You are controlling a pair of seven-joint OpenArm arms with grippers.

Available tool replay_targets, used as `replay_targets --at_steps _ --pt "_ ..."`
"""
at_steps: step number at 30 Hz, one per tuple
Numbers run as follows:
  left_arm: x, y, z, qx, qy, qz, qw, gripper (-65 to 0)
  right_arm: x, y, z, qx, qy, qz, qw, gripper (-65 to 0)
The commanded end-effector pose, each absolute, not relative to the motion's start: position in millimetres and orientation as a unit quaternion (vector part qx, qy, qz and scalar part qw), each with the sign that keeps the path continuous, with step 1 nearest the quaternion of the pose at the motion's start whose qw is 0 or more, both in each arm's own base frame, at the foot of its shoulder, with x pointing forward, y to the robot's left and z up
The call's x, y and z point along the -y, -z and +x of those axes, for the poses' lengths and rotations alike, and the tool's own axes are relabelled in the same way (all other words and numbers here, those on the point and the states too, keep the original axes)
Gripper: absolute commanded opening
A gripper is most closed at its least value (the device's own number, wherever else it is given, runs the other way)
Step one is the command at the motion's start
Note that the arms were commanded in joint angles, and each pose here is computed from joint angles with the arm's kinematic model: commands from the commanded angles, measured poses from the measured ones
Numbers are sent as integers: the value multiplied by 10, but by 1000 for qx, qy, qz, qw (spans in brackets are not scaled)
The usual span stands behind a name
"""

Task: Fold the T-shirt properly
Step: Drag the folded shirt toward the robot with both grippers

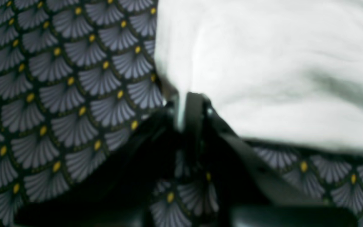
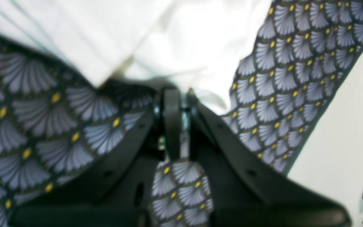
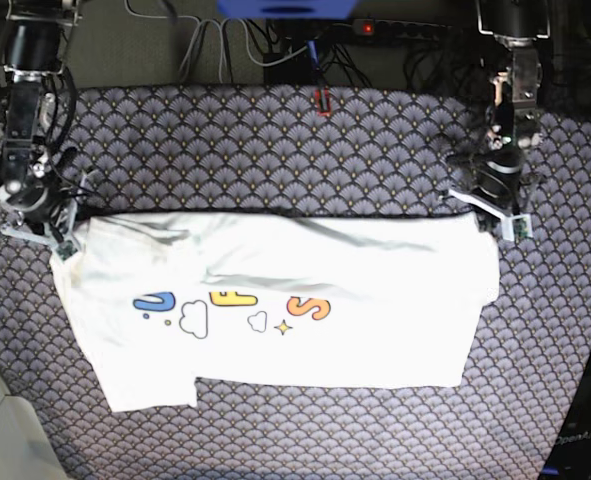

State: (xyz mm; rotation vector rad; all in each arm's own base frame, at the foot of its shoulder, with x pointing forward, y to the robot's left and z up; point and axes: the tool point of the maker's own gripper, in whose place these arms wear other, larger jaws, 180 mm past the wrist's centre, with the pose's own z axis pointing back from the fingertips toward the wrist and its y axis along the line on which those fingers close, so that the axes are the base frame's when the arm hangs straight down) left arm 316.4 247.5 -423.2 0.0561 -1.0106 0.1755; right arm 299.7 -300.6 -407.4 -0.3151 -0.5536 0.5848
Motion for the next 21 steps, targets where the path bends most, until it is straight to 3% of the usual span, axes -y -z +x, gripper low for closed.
replay_targets --at_steps 1,12,21 --pt "-2633 4062 3220 505 -80 43 858 -628 3089 3971 3032 275 -284 -168 903 -650" --pt "-2963 3897 2901 513 -98 77 850 -628 3503 3980 2636 257 -225 -189 921 -650" --pt "-2898 3924 2646 501 -85 77 858 -628 3353 3987 2298 248 -247 -191 917 -650"
